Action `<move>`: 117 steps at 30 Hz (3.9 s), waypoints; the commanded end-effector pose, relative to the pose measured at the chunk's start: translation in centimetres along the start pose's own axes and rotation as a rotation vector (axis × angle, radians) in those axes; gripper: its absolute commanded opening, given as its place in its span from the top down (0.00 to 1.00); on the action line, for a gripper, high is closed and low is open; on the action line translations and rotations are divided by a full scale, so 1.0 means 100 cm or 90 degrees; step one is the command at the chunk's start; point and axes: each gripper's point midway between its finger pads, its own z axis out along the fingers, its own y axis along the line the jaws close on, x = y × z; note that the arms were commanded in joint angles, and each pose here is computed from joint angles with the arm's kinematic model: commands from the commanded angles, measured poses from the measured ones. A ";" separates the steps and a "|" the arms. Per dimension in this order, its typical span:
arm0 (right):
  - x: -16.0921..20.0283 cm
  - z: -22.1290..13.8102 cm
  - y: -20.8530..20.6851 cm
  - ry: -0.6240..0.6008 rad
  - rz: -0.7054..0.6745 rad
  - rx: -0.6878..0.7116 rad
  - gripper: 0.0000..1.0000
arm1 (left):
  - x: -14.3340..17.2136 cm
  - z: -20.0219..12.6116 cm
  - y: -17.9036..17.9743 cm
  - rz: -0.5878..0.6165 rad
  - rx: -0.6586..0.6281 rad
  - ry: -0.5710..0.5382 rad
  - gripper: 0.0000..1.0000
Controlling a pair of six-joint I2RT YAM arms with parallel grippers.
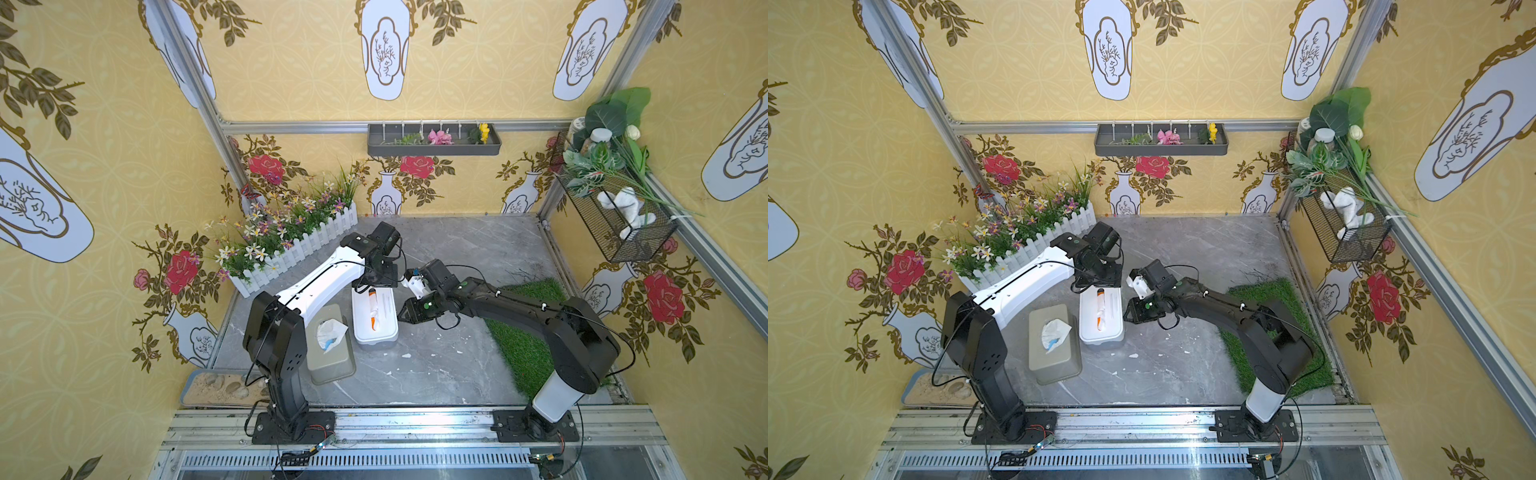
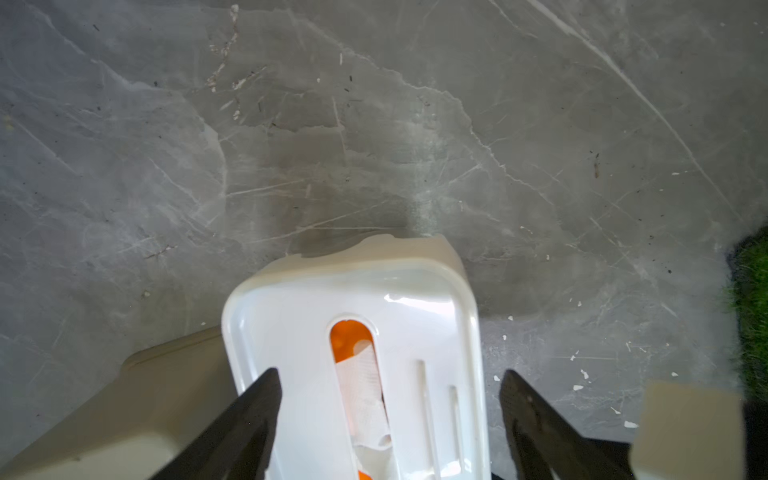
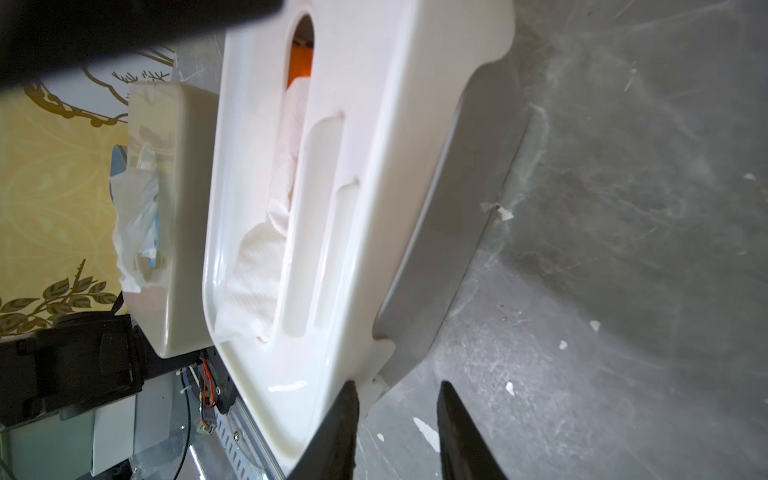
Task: Put the tissue paper into the tissue box
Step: Close the box lid on the tissue box, then adjust the tissue box at the center of the board, then pull the paper towel from the tissue box.
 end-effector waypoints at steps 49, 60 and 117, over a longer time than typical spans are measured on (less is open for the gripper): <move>-0.030 -0.020 0.049 0.004 -0.178 0.243 0.59 | -0.009 -0.009 0.035 -0.330 0.188 -0.077 0.18; -0.022 0.009 0.050 0.034 -0.143 0.364 0.62 | -0.013 -0.011 0.072 -0.314 0.180 -0.090 0.17; -0.046 0.019 0.074 0.001 -0.189 0.373 0.54 | 0.034 0.022 0.064 -0.210 0.143 0.004 0.25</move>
